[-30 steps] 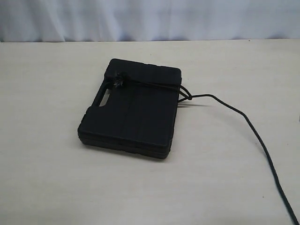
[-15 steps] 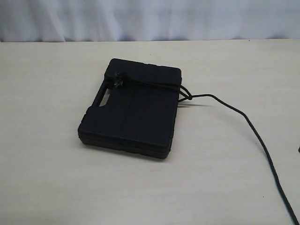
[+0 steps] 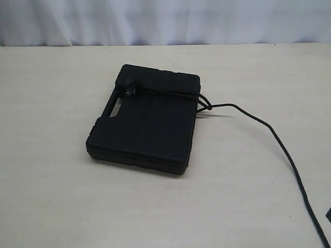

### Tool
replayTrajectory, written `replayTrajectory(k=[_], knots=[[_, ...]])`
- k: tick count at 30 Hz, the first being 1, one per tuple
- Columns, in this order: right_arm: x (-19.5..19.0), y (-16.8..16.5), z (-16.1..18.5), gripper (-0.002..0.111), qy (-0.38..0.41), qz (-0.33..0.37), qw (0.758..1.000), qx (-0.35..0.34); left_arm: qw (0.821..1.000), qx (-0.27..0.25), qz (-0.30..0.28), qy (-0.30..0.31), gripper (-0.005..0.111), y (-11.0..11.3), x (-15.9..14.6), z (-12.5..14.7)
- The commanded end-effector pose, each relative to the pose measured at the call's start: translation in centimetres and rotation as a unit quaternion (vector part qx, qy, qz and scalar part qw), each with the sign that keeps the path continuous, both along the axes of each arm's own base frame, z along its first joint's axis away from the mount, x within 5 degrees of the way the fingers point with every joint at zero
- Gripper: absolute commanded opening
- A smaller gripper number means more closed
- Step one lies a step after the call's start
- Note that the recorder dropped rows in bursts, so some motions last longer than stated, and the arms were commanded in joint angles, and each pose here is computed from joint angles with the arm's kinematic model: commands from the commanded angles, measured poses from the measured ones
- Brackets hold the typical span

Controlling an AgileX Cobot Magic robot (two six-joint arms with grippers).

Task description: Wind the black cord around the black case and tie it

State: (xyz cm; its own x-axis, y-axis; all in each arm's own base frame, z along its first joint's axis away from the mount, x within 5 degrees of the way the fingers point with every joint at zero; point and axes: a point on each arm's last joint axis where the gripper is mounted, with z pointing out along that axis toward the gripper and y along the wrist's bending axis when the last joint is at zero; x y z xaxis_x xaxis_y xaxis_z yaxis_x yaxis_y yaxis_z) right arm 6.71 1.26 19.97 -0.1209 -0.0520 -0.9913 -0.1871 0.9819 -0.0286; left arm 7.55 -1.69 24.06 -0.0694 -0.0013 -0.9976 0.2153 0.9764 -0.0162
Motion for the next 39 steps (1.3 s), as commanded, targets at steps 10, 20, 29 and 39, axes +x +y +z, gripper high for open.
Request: replayTrajectory(k=[10, 20, 29, 39], knots=[[-1.3, -1.1, -1.5, 0.004, 0.052, -0.088, 0.995, 0.017, 0.997, -0.014, 0.046, 0.062, 0.0, 0.8, -2.1, -5.2], [-1.3, -0.7, -1.5, 0.004, 0.055, -0.051, 0.997, 0.015, 0.996, 0.02, 0.064, 0.058, 0.0, 1.1, -2.1, -5.2], [-1.3, -0.7, -1.5, 0.004, 0.055, -0.05, 0.997, 0.015, 0.996, 0.02, 0.064, 0.058, 0.0, 1.1, -2.1, -5.2], [-1.3, -0.7, -1.5, 0.004, 0.055, -0.05, 0.997, 0.015, 0.996, 0.02, 0.064, 0.058, 0.0, 1.1, -2.1, -5.2]])
